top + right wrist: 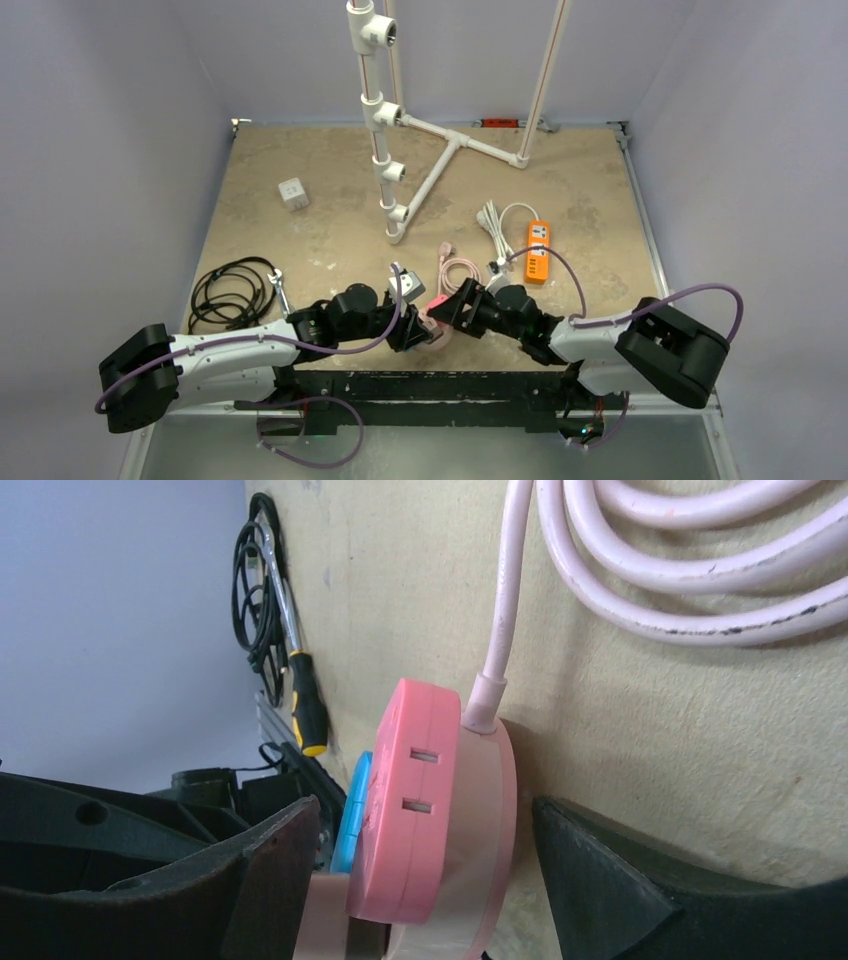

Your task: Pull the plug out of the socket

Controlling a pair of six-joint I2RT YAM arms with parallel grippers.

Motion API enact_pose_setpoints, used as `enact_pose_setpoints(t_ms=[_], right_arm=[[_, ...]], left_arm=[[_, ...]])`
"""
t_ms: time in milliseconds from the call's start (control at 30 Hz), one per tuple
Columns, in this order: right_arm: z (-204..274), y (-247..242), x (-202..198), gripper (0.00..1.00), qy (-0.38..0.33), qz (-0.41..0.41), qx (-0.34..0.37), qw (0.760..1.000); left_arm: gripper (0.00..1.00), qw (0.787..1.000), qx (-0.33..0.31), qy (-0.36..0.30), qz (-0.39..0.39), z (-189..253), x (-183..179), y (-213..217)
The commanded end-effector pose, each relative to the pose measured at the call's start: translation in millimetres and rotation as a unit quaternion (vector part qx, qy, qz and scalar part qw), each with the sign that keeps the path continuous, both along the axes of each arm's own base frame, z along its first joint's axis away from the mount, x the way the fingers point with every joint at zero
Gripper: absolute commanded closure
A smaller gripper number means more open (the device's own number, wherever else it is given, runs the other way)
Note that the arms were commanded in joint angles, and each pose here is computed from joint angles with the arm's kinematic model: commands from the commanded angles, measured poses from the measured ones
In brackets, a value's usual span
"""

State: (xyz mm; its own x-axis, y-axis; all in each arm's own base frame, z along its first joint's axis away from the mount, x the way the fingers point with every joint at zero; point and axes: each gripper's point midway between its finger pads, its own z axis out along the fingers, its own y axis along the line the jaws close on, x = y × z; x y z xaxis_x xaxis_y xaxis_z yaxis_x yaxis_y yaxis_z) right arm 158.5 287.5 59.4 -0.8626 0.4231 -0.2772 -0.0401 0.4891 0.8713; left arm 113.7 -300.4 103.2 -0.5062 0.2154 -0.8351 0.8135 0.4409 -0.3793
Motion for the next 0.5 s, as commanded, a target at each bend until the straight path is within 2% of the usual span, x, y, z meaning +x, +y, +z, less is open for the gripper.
enact_pose_setpoints(t_ms=[0,100,200,467], right_arm=[[16,9,-4,0.23,0.007,0.012,0.053,0.998],[18,10,-3,0.30,0.012,0.005,0.067,0.998],[18,8,-2,0.42,0.015,-0.003,0.069,0.997],[14,2,0,0.75,0.010,-0.016,0.054,0.998]], left_arm=[[1.00,0.999,-0.032,-0.020,-0.011,17,1,-8],[1.00,0.999,-0.032,-0.021,-0.014,17,0,-8],[1.00,0.999,-0.030,-0.020,-0.010,16,1,-7],[1.00,0.997,-0.020,0.003,0.073,11,21,1]])
